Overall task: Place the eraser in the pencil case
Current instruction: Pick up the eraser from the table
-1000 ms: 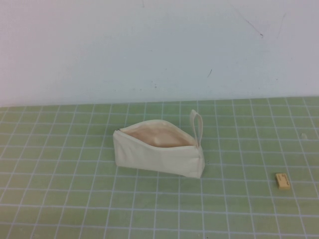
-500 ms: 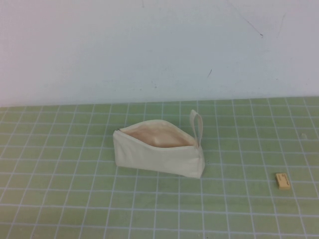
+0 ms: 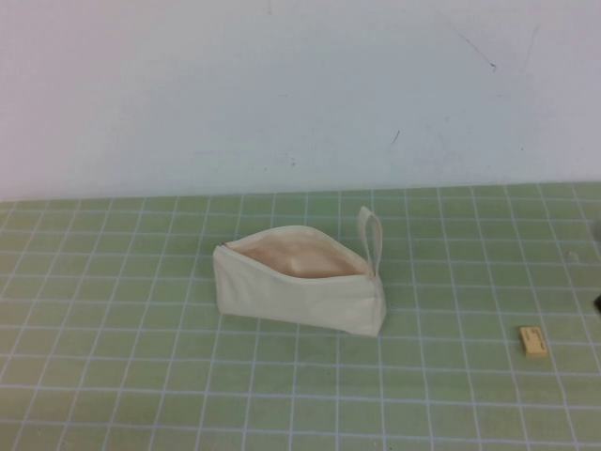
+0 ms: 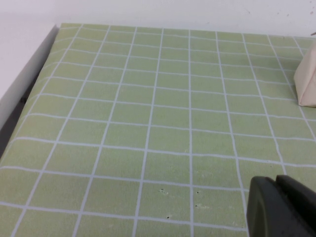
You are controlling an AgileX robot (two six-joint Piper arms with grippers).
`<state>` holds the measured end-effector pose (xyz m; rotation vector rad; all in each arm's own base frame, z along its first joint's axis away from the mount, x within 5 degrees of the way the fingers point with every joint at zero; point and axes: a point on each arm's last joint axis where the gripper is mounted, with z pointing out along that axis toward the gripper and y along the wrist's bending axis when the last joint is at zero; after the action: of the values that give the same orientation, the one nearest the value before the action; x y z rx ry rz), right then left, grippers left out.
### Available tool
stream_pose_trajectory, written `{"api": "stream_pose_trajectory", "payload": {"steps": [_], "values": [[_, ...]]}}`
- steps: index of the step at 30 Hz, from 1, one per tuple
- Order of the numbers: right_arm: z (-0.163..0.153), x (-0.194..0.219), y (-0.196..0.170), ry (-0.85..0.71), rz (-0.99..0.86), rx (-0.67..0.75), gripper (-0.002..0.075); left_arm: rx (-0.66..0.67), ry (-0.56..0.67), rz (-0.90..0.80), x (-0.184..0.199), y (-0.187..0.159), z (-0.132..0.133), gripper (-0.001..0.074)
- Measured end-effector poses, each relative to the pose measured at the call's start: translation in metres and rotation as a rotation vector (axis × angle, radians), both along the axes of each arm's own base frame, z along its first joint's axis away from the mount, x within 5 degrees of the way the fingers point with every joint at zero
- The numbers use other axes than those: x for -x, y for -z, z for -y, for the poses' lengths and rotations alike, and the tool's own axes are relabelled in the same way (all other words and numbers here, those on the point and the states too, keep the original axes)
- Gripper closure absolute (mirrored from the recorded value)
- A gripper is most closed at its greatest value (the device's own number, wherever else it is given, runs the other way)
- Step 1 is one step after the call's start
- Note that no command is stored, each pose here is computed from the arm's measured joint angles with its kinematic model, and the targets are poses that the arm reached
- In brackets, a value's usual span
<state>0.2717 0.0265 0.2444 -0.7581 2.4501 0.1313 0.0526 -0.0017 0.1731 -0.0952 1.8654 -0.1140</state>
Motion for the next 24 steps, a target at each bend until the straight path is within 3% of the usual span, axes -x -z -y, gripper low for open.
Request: {"api": "stream_pose_trajectory", "payload": {"steps": [3,9,12,17,24], "values": [[-0.02,-0.012,0.016,-0.075,-0.052,0.002,0.0687,0.0,0.0,0.0,0.0,0.0,0.0,0.0736],[-0.042,-0.043,0.043,-0.073,-0.177,-0.033,0.0402,0.0,0.0,0.0,0.0,0.0,0.0,0.0736],[-0.042,-0.059,0.051,0.001,-0.221,-0.034,0.0328,0.0,0.0,0.0,0.0,0.0,0.0,0.0736],[-0.041,-0.076,0.064,0.079,-0.329,-0.009,0.0301,0.0,0.0,0.0,0.0,0.0,0.0,0.0736],[-0.043,-0.088,0.084,0.111,-0.393,-0.012,0.0319,0.0,0.0,0.0,0.0,0.0,0.0,0.0736]]}}
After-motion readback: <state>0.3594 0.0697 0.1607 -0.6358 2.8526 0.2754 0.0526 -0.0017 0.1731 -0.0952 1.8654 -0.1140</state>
